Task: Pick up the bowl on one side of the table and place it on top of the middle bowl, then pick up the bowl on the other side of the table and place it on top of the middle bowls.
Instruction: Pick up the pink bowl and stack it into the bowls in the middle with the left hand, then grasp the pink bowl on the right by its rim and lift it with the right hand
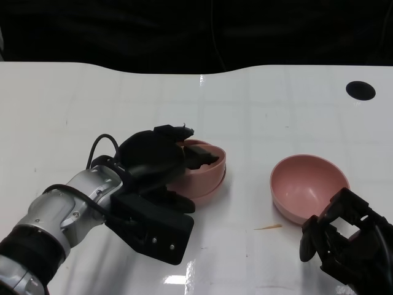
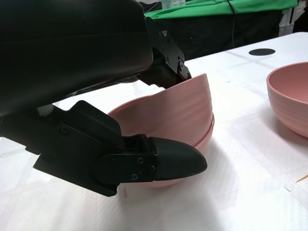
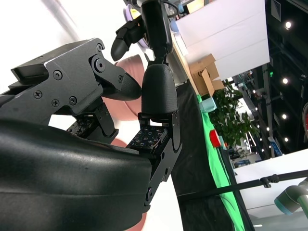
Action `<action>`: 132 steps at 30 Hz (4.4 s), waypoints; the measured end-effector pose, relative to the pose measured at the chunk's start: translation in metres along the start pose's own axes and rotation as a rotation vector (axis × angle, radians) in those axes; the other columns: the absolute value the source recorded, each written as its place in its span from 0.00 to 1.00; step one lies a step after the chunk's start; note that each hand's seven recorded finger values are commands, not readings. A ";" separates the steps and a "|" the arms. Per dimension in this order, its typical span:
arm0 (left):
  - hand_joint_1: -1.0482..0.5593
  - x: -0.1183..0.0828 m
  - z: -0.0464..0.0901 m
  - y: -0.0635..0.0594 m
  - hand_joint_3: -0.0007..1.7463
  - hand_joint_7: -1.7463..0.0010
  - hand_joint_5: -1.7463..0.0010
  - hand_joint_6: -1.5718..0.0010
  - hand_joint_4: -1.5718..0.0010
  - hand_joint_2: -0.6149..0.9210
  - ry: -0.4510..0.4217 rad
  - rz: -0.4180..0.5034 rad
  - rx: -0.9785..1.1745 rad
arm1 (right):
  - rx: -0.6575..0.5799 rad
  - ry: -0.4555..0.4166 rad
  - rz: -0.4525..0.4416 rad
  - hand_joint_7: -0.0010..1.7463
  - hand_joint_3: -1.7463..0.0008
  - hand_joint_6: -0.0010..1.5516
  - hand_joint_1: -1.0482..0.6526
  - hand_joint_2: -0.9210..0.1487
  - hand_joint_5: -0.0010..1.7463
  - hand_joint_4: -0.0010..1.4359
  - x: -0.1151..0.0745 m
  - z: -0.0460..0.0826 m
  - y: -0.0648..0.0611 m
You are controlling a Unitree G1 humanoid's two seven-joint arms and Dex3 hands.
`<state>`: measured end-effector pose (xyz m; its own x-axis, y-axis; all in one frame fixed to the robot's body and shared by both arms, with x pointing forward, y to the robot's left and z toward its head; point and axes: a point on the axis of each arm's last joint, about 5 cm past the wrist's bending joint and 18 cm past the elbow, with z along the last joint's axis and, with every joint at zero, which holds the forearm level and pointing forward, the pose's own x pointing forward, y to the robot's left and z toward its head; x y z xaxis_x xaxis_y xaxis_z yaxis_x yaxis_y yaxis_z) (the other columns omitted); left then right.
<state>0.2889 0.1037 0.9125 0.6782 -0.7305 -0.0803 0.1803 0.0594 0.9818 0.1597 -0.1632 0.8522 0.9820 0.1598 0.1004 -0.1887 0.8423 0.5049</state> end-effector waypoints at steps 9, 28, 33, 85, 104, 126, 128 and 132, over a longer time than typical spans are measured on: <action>0.10 -0.002 0.001 -0.005 0.33 0.99 1.00 0.73 0.91 1.00 0.002 0.000 0.002 | 0.003 0.005 0.008 0.79 0.45 0.53 0.58 0.29 0.99 0.61 0.000 -0.001 -0.002; 0.09 -0.005 0.006 -0.032 0.37 1.00 1.00 0.84 1.00 1.00 0.041 -0.041 0.033 | 0.006 0.007 0.011 0.81 0.45 0.50 0.58 0.28 0.99 0.59 0.000 -0.001 -0.003; 0.09 -0.004 0.007 -0.027 0.37 1.00 1.00 0.84 1.00 1.00 0.027 -0.015 0.035 | 0.006 0.005 0.008 0.80 0.44 0.51 0.58 0.29 0.99 0.60 -0.001 0.000 -0.003; 0.65 -0.173 0.000 -0.031 0.86 0.00 0.00 0.49 0.40 0.88 0.221 0.291 -2.119 | -0.419 -0.228 -0.047 0.77 0.56 0.51 0.57 0.17 0.89 0.63 -0.005 0.009 -0.018; 0.66 -0.174 -0.007 -0.032 0.88 0.00 0.00 0.46 0.35 0.88 0.222 0.260 -2.154 | -1.507 -0.497 0.177 0.00 0.83 0.36 0.21 0.00 0.04 0.36 0.004 0.058 -0.012; 0.67 -0.173 -0.005 -0.031 0.77 0.00 0.00 0.53 0.43 0.96 0.290 0.276 -2.083 | -1.856 -0.113 0.319 0.01 0.95 0.31 0.13 0.00 0.01 0.34 0.043 0.028 -0.005; 0.67 -0.172 -0.003 -0.031 0.78 0.00 0.00 0.53 0.43 0.97 0.301 0.296 -2.075 | -1.861 -0.103 0.326 0.01 0.94 0.32 0.14 0.00 0.01 0.35 0.047 0.024 -0.006; 0.67 -0.172 -0.002 -0.031 0.78 0.00 0.00 0.53 0.43 0.97 0.299 0.316 -2.064 | -1.876 -0.106 0.331 0.01 0.94 0.33 0.14 0.00 0.01 0.36 0.056 0.020 -0.008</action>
<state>0.1683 0.2285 0.8951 0.8644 -0.4551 -0.2139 0.2593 0.7678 -0.5859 0.2165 -0.1708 0.8708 0.8948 0.4417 0.0655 -0.0243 0.1946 -0.9806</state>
